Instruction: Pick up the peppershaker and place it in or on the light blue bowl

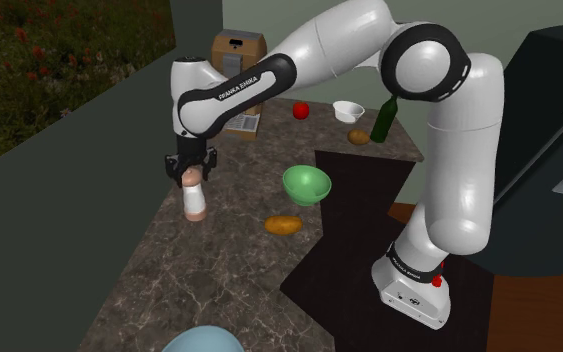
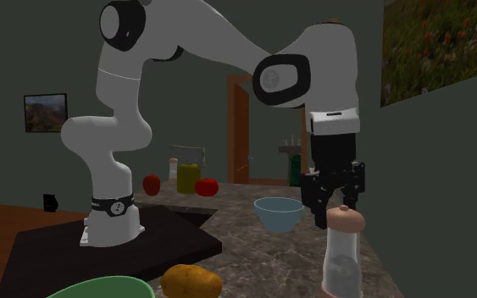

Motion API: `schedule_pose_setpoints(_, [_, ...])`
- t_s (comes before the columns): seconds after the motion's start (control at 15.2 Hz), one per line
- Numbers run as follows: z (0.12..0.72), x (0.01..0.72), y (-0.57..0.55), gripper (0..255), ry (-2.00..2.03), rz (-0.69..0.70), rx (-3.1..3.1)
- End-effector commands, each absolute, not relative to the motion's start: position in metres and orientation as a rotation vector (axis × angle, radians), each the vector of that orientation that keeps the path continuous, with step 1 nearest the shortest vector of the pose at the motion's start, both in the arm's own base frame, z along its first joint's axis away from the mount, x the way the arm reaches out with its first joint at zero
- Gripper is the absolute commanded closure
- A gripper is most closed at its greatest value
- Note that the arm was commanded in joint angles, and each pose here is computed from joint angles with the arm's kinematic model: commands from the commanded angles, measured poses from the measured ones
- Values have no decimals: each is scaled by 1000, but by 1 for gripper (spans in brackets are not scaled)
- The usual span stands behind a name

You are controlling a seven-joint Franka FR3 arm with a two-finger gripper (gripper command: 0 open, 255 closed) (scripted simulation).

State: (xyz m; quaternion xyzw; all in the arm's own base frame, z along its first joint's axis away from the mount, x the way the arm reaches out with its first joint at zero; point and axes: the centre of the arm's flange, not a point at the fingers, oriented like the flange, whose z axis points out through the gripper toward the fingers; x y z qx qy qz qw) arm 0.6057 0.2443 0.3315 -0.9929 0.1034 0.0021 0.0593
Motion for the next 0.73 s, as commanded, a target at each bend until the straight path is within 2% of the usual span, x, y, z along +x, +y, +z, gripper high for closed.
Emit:
schedule_pose_setpoints(0.0, [342,607,245,255,313,7,-3007])
schedule_pose_setpoints(0.66, [394,607,245,255,313,7,-3007])
